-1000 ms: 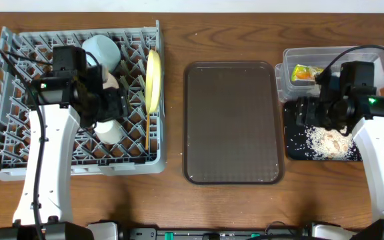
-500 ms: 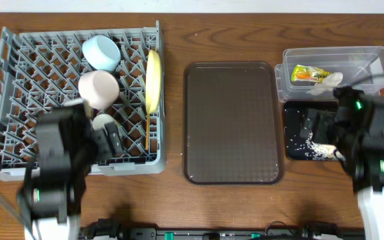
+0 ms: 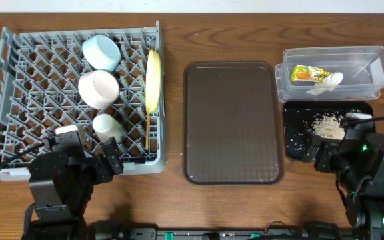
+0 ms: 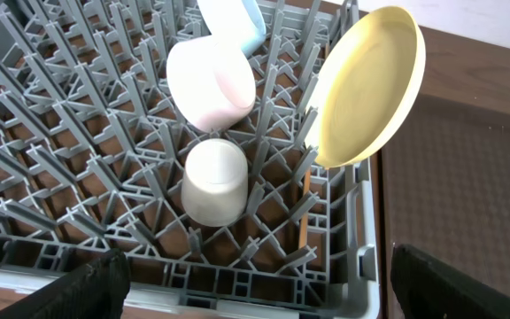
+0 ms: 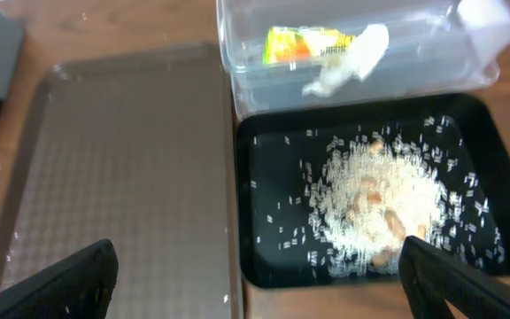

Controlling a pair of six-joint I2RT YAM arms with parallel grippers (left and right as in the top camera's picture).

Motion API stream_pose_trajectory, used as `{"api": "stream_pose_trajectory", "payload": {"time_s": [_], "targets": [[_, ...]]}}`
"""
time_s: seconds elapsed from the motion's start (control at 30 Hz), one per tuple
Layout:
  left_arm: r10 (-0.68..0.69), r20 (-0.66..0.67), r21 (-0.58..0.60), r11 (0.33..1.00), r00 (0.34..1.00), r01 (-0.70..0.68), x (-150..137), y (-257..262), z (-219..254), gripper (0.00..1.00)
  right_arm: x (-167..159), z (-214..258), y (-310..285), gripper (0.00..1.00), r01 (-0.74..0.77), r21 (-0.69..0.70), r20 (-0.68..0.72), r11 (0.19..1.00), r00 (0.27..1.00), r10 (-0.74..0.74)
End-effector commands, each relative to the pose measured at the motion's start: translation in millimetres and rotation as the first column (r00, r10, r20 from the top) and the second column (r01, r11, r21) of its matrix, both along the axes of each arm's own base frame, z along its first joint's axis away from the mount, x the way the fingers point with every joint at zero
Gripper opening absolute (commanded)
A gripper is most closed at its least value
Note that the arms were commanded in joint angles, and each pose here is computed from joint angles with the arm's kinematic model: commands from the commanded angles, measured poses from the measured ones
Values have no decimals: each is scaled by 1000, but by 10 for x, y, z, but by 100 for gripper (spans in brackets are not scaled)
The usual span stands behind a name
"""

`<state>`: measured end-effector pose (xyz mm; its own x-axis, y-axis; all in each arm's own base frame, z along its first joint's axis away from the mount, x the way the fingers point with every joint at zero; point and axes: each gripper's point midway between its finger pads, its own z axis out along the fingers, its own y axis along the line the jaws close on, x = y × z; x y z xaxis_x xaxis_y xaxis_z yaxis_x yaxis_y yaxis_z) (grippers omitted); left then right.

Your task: Sort waste into correct bins and load items into the dishwasher rack

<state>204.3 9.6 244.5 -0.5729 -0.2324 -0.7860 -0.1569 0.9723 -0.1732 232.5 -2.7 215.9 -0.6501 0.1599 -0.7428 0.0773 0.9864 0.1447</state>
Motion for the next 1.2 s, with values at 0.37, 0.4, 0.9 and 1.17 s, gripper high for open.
{"api": "stream_pose_trajectory", "payload": {"time_s": [0.37, 0.4, 0.9, 1.17], "targets": [[6, -8, 16, 1000, 1000, -6, 1, 25, -28, 96, -172, -196, 8, 99, 8, 8, -102, 1000, 995, -8], [6, -8, 16, 1000, 1000, -6, 1, 25, -28, 96, -176, -199, 9, 99, 8, 8, -104, 1000, 995, -8], [6, -8, 16, 1000, 1000, -6, 1, 25, -28, 96, -140, 13, 193, 99, -78, -62, 409, 995, 907, 97], [6, -8, 16, 1000, 1000, -6, 1, 25, -28, 96, 28, -2, 236, 99, -78, -83, 680, 993, 724, 114]]}}
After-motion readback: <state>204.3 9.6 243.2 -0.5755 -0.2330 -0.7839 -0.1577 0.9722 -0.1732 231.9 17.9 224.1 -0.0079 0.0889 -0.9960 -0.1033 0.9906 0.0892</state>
